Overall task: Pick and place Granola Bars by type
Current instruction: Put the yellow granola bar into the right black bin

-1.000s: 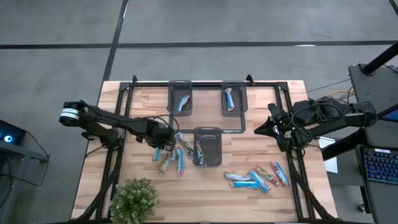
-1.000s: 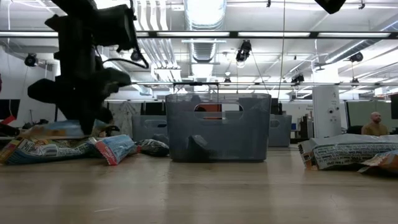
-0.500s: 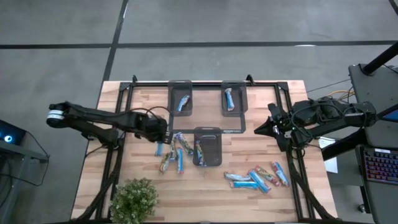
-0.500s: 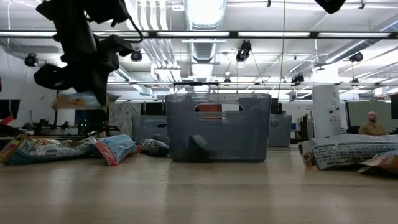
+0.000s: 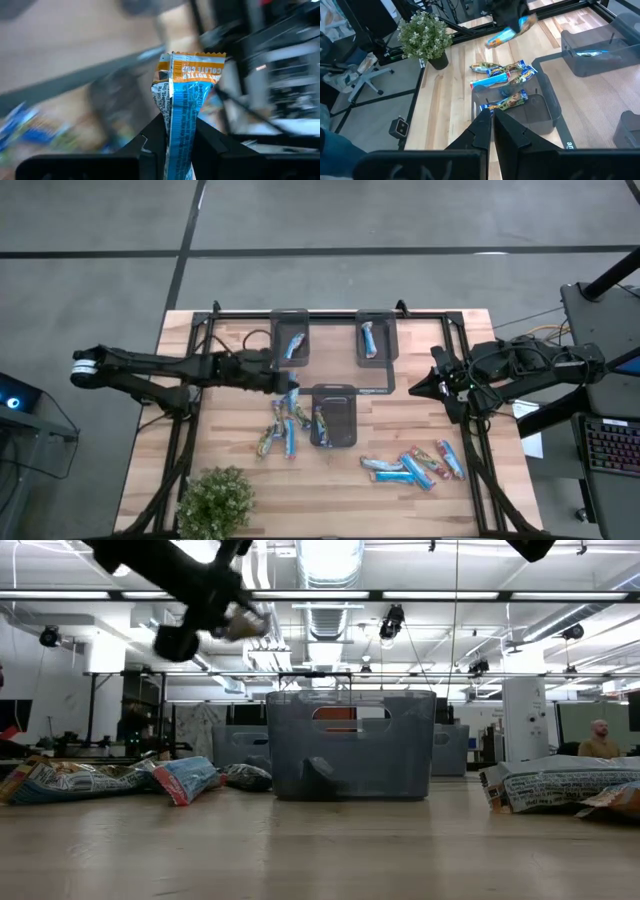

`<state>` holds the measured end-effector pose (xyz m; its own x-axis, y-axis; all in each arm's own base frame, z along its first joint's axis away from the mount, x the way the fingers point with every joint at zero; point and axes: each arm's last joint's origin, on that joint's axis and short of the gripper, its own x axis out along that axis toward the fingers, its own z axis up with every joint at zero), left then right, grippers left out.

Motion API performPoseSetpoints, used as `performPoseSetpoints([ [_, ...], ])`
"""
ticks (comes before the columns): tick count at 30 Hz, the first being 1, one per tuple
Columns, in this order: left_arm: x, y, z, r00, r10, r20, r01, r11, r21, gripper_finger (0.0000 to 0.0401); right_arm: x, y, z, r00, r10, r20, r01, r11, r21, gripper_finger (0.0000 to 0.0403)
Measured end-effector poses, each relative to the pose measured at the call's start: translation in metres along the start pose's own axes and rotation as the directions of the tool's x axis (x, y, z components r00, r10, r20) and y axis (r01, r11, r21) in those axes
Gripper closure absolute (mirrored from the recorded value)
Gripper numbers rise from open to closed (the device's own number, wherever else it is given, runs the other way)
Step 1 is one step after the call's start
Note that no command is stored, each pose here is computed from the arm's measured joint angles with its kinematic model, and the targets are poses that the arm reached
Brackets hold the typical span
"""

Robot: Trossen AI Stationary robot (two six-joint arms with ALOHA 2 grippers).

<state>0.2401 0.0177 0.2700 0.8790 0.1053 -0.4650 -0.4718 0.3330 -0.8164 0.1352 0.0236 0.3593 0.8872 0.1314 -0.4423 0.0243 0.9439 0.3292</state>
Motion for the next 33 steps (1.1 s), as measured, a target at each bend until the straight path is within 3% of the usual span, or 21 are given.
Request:
performPoseSetpoints([
  [5, -0.003, -0.015, 0.022, 0.984, -0.139, 0.114, 0.138, 0.99, 0.022, 0.0348, 0.0, 0.0, 0.0, 1.0, 0.0, 0.001, 0.0, 1.0, 0.003, 0.039],
  [11, -0.012, -0.04, 0.049, 0.963, -0.202, 0.179, 0.182, 0.976, 0.12, 0.0348, 0.0, 0.0, 0.0, 1.0, 0.0, 0.003, 0.0, 1.0, 0.002, 0.039],
  [16, -0.013, -0.052, 0.075, 0.953, -0.191, 0.234, 0.157, 0.975, 0.156, 0.0348, 0.0, 0.0, 0.0, 1.0, -0.008, 0.007, 0.008, 1.0, 0.0, 0.039],
  [33, 0.054, -0.073, 0.147, 0.967, -0.227, 0.112, 0.204, 0.96, 0.191, 0.0348, 0.0, -0.001, 0.001, 1.0, -0.024, 0.014, 0.024, 1.0, -0.004, 0.039],
])
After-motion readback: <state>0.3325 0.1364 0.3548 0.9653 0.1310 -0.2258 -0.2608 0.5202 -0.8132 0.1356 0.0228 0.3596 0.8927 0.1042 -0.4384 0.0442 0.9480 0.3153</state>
